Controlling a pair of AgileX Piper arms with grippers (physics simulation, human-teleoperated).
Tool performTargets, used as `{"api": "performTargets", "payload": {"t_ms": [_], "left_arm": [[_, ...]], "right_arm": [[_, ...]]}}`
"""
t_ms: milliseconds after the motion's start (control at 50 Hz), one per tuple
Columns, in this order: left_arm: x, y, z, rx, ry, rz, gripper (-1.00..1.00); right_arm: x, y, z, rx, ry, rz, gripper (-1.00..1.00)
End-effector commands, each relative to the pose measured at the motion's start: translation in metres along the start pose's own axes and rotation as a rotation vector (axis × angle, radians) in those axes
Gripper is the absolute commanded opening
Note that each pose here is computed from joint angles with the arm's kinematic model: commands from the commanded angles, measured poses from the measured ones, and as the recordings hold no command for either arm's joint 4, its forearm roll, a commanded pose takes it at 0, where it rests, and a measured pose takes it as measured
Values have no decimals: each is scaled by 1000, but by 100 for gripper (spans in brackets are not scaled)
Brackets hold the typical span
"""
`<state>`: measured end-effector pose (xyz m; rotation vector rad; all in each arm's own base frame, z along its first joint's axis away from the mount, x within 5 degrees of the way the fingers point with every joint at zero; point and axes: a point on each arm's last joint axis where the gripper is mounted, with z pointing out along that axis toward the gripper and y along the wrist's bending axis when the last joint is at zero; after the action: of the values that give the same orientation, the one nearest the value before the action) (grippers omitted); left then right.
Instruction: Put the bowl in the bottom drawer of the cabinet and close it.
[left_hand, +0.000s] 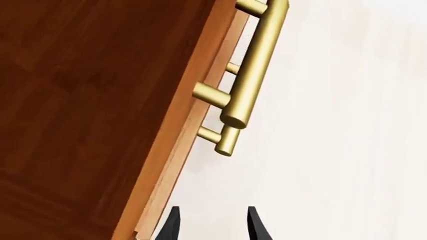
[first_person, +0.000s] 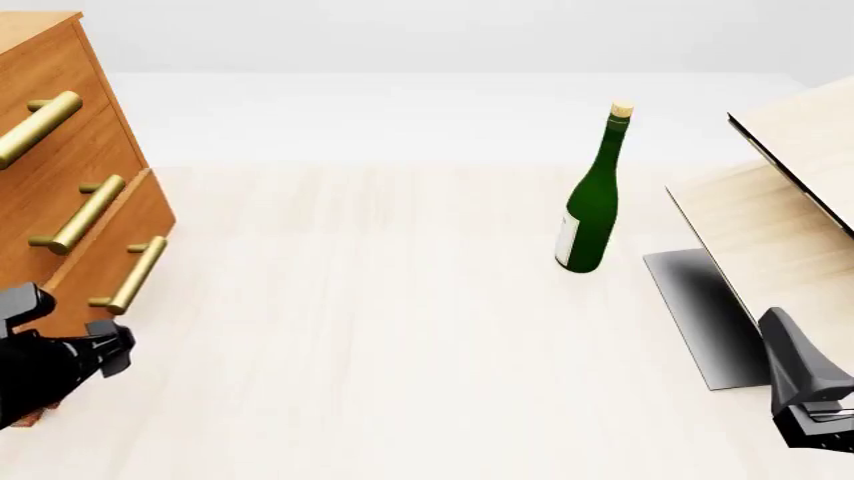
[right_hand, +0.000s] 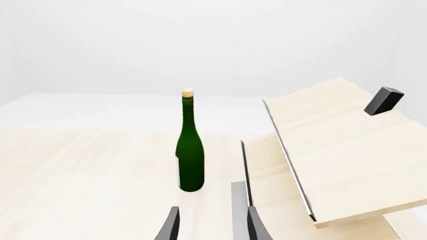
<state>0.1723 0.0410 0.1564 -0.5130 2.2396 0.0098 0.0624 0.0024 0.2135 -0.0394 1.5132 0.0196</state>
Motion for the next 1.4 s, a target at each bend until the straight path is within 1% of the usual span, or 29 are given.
{"api": "performTargets", "payload": {"t_ms": [20, 120, 180, 240, 340, 420, 520, 560, 600, 620, 660, 680, 740, 760, 780, 800, 840, 880, 900, 1040, 1060, 1080, 1100, 1120, 1180, 1260, 1400], "left_arm": [[-13, 5, 0, -21, -47, -13, 100], [-18, 7, 1, -30, -72, -14, 100], [-19, 10, 3, -40, -79, -4, 100], [-21, 14, 2, -56, -107, 15, 100], [-21, 18, 5, -72, -112, 23, 100], [-19, 26, 7, -100, -117, 38, 100], [-16, 31, 9, -122, -123, 62, 100], [-15, 35, 6, -141, -138, 84, 100], [-15, 36, 6, -146, -140, 85, 100], [-14, 39, 0, -164, -164, 120, 100], [-14, 39, 0, -162, -165, 118, 100], [-12, 40, -3, -173, -181, 156, 100], [-9, 40, -7, -182, -212, 208, 100], [-9, 40, -6, -179, -210, 199, 100], [-8, 40, -10, -187, -228, 228, 100], [-8, 40, -8, -185, -220, 215, 100], [-8, 41, -11, -191, -233, 231, 100], [-8, 42, -10, -194, -230, 226, 100], [-8, 42, -13, -199, -241, 238, 100], [-6, 43, -13, -203, -239, 243, 100], [-6, 43, -11, -199, -229, 234, 100], [-5, 42, -14, -203, -244, 252, 100], [-4, 43, -15, -211, -249, 251, 100], [-4, 43, -13, -208, -238, 245, 100], [-3, 44, -14, -211, -241, 247, 100], [-3, 42, -13, -198, -232, 244, 100], [-5, 40, -16, -194, -238, 240, 100]], "right_arm": [[0, 0, 0, 0, 0, 0, 100], [0, 0, 0, 0, 0, 0, 100], [0, 0, 0, 0, 0, 0, 100], [0, 0, 0, 0, 0, 0, 100], [0, 0, 0, 0, 0, 0, 100], [0, 0, 0, 0, 0, 0, 100], [0, 0, 0, 0, 0, 0, 100], [0, 0, 0, 0, 0, 0, 100], [0, 0, 0, 0, 0, 0, 100], [0, 0, 0, 0, 0, 0, 100], [0, 0, 0, 0, 0, 0, 100], [0, 0, 0, 0, 0, 0, 100], [0, 0, 0, 0, 0, 0, 100], [0, 0, 0, 0, 0, 0, 100], [0, 0, 0, 0, 0, 0, 100], [0, 0, 0, 0, 0, 0, 100], [0, 0, 0, 0, 0, 0, 100], [0, 0, 0, 0, 0, 0, 100], [0, 0, 0, 0, 0, 0, 100], [0, 0, 0, 0, 0, 0, 100], [0, 0, 0, 0, 0, -1, 100], [0, 0, 0, 0, 0, 0, 100], [0, 0, 0, 0, 0, 0, 100], [0, 0, 0, 0, 0, 0, 100], [0, 0, 0, 0, 0, 0, 100], [0, 0, 0, 0, 0, 0, 100], [0, 0, 0, 0, 0, 0, 100]]}}
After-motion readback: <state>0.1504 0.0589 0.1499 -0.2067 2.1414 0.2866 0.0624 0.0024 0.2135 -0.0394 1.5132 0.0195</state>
